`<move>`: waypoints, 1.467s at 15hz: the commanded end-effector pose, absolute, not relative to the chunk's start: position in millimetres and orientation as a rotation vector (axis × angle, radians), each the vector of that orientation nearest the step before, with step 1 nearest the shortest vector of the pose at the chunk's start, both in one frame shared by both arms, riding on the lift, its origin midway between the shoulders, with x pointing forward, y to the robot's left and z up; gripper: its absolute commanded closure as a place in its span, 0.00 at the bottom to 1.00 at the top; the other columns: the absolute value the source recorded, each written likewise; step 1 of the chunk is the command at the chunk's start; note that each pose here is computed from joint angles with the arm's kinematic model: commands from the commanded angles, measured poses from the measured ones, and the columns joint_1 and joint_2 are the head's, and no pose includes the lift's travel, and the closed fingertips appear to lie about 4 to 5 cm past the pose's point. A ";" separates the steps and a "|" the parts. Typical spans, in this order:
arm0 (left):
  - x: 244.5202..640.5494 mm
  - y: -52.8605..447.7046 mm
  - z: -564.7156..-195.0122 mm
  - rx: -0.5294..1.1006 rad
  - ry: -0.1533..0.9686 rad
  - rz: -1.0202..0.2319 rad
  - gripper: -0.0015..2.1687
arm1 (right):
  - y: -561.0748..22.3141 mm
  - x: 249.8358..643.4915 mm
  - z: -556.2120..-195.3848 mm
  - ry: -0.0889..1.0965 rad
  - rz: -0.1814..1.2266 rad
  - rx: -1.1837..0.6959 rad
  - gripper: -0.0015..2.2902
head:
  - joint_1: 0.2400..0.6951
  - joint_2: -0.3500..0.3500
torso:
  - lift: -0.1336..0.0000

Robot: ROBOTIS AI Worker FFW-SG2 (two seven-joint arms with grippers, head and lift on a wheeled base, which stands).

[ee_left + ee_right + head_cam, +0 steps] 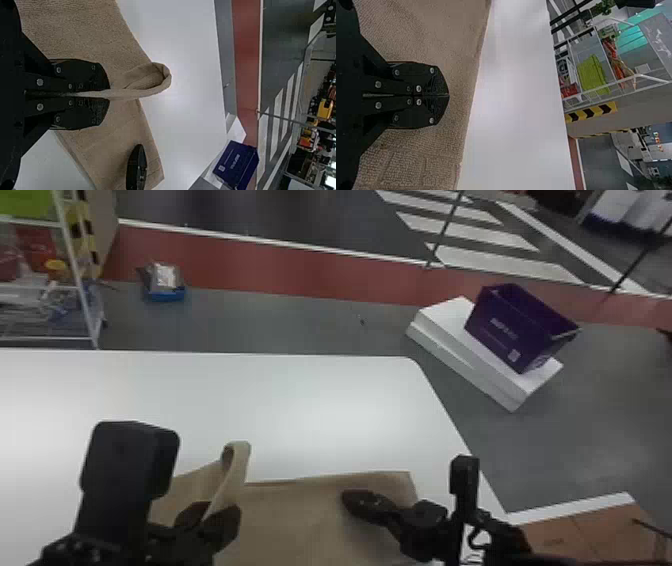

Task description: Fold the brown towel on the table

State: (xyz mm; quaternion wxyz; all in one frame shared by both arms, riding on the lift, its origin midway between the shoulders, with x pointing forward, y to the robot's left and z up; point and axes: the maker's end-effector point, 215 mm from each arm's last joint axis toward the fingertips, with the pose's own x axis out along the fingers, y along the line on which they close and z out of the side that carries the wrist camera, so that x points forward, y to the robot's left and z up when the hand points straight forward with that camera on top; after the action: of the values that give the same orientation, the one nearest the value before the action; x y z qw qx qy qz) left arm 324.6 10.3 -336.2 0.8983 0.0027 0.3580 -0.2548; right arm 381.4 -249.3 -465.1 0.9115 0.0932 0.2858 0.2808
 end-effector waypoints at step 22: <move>320.1 -81.1 -344.3 0.173 0.696 -0.651 0.00 | -245.4 390.3 -478.6 0.591 0.593 0.206 0.74 | 1.00 0.00 | 0.07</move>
State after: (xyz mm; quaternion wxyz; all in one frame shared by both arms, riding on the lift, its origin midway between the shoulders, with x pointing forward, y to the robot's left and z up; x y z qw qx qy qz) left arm 321.2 -77.5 -345.7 0.8866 0.0899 0.3333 -0.3079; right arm 390.6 -246.3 -480.7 0.9094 0.0928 0.2859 0.2873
